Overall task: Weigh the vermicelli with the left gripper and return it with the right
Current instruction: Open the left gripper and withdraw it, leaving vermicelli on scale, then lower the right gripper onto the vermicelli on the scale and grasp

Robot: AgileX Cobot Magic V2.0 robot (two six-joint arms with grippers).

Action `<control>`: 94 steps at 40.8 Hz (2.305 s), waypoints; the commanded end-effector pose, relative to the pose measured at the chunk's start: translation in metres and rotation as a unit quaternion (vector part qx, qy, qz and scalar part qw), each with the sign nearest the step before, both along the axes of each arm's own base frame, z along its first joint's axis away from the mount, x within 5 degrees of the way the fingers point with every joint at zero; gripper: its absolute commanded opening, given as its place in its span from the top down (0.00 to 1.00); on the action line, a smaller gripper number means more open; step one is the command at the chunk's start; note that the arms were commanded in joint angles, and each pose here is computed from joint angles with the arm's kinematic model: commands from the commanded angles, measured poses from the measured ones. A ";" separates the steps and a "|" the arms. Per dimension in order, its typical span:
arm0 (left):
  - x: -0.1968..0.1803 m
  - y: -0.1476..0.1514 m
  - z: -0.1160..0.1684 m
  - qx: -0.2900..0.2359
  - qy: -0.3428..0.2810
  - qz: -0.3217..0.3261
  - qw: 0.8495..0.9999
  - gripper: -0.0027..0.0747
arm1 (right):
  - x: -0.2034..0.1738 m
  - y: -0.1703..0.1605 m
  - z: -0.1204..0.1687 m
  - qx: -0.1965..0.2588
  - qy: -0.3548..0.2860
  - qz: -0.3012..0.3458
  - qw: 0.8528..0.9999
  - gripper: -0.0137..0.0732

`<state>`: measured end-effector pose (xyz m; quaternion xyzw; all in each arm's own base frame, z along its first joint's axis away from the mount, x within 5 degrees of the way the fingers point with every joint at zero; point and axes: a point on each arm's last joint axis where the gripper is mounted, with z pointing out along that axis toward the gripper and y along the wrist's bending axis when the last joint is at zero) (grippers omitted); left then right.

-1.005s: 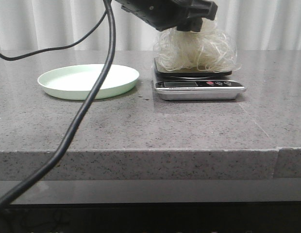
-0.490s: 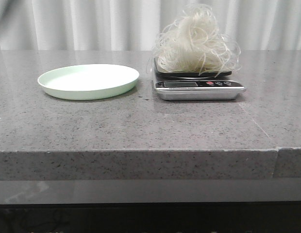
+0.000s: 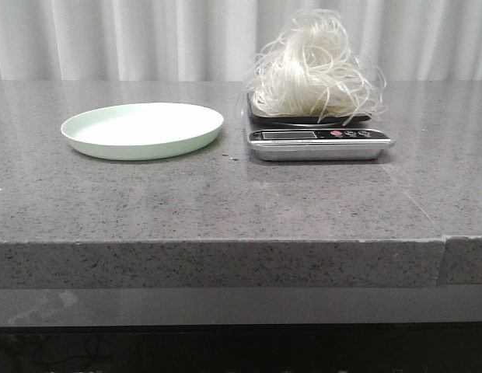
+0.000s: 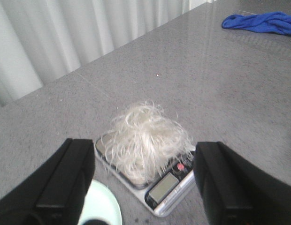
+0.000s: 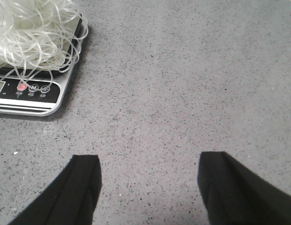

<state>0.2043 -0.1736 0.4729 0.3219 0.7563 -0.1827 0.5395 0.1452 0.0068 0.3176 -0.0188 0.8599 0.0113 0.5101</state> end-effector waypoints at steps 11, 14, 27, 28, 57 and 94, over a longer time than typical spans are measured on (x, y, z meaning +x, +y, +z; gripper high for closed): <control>-0.074 0.061 -0.007 -0.042 -0.018 0.005 0.999 0.30 | 0.004 -0.001 0.014 -0.003 -0.049 -0.002 0.999 0.22; -0.085 0.070 -0.020 -0.040 -0.013 0.005 0.999 0.30 | 0.004 -0.001 0.014 -0.003 -0.049 -0.002 0.999 0.22; -0.130 0.109 -0.056 -0.066 -0.014 0.017 0.998 0.30 | 0.004 -0.001 0.014 -0.003 -0.046 -0.002 0.999 0.22; -0.132 0.111 -0.057 -0.064 -0.017 0.019 0.998 0.30 | 0.004 -0.001 0.013 -0.003 -0.042 -0.002 0.999 0.22; -0.136 0.116 -0.069 -0.054 -0.021 0.023 0.998 0.30 | 0.082 0.071 0.059 0.003 -0.021 0.151 0.988 0.22; -0.136 0.116 -0.069 -0.055 -0.020 0.022 0.998 0.30 | 0.244 0.138 0.026 0.014 0.069 0.163 0.984 0.22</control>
